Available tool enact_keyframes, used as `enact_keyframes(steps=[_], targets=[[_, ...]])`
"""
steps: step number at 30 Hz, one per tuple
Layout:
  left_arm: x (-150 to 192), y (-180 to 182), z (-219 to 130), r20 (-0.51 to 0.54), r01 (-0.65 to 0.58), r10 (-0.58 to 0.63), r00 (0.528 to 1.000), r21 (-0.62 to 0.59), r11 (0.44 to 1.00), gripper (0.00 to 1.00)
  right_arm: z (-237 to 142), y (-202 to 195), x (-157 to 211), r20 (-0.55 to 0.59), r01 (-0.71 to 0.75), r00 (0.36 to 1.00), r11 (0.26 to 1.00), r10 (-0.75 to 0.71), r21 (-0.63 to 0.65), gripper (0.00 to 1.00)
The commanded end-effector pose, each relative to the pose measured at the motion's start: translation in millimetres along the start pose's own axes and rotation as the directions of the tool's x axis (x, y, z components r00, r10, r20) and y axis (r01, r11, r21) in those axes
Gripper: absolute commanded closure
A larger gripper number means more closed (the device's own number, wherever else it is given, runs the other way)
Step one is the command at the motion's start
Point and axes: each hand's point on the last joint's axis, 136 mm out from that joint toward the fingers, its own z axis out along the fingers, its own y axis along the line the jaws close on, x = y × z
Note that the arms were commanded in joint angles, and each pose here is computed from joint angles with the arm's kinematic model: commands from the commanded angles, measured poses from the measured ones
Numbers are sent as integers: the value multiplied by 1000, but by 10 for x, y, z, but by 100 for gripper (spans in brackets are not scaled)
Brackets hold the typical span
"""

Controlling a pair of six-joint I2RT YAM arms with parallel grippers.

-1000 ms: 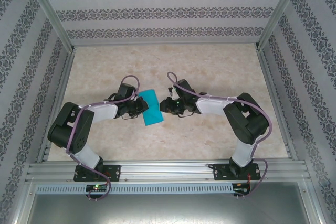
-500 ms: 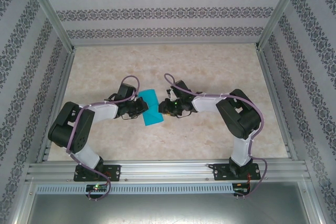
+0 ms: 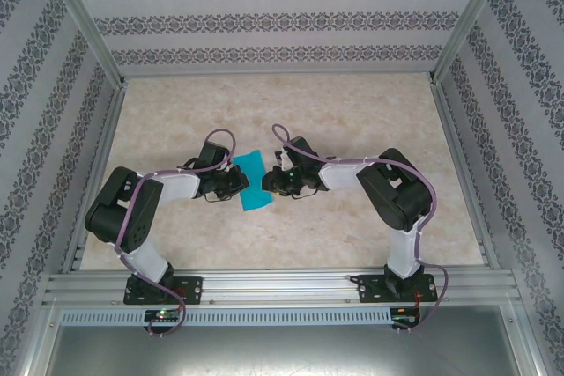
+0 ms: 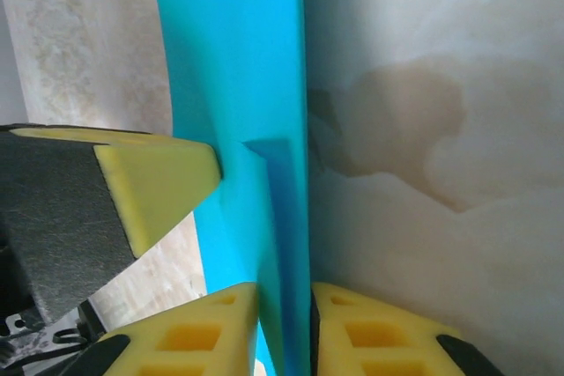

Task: Fold a paper plane with a square sheet of paper (pick it up from the middle)

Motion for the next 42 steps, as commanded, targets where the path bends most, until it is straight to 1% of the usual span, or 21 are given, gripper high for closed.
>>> enact_keyframes(steps=[1, 2, 4, 6, 10, 13, 16, 17, 18, 20, 21, 23, 25, 27, 28, 29, 31, 34, 35, 36, 42], targets=[[-21, -71, -23, 2, -17, 17, 1000, 14, 1000, 90, 70, 2, 45, -23, -2, 1000, 1000, 1, -25, 85], [-33, -106, -48, 10, -20, 19, 1000, 26, 999, 90, 65, 17, 36, -19, -2, 1000, 999, 1, -35, 89], [-48, -171, -113, 24, -27, 26, 999, 43, 999, 90, 36, 49, 23, -9, 3, 1000, 999, -3, -49, 92], [-89, -241, -214, 53, -39, 36, 998, 54, 998, 89, -37, 104, 2, 3, 14, 1000, 998, -14, -59, 99], [-170, -383, -470, 125, -66, 57, 990, 66, 996, 88, -266, 230, -52, 43, 66, 997, 997, -64, -43, 100], [-234, -444, -681, 188, -81, 70, 980, 53, 995, 86, -531, 264, -69, 77, 122, 989, 992, -125, 41, 100], [-260, -446, -880, 241, -87, 79, 967, 24, 996, 85, -898, 213, -82, 113, 182, 972, 961, -208, 209, 100], [-276, -436, -958, 265, -87, 80, 961, 14, 996, 85, -1058, 153, -98, 128, 191, 963, 937, -236, 293, 100], [-285, -433, -1030, 286, -88, 83, 955, 6, 996, 85, -1222, 72, -111, 138, 190, 956, 905, -259, 381, 100], [-299, -403, -1164, 329, -84, 84, 941, -15, 996, 84, -1591, -76, -156, 170, 163, 938, 815, -303, 555, 100], [-307, -383, -1234, 351, -81, 85, 933, -27, 996, 83, -1781, -143, -141, 167, 150, 930, 752, -328, 642, 100], [-324, -326, -1364, 393, -68, 85, 916, -57, 996, 81, -2110, -193, -146, 162, 134, 905, 626, -393, 768, 100], [-331, -256, -1473, 429, -53, 84, 899, -85, 995, 80, -2349, -173, -136, 123, 135, 883, 496, -454, 858, 100], [-338, -180, -1589, 470, -30, 79, 879, -111, 993, 79, -2493, -125, -123, 67, 141, 865, 370, -497, 918, 100], [-339, -142, -1635, 488, -21, 78, 870, -120, 993, 79, -2511, -107, -115, 37, 149, 861, 321, -507, 935, 100], [-337, -111, -1671, 500, -12, 75, 863, -128, 992, 79, -2499, -89, -111, 13, 157, 860, 289, -510, 944, 100], [-325, -27, -1775, 530, 16, 66, 846, -149, 989, 79, -2409, -102, -73, -55, 184, 862, 211, -504, 960, 100], [-300, 84, -1929, 570, 49, 65, 819, -181, 982, 79, -2153, -120, -21, -127, 218, 873, 144, -471, 965, 100], [-294, 120, -1980, 585, 60, 63, 809, -189, 980, 79, -2026, -125, -2, -150, 238, 873, 137, -464, 961, 100], [-282, 155, -2033, 600, 72, 61, 798, -195, 978, 79, -1862, -129, 21, -171, 262, 876, 146, -451, 954, 100], [-220, 303, -2336, 693, 118, 39, 720, -178, 977, 76, -947, -126, 177, -252, 359, 887, 236, -386, 903, 100]])
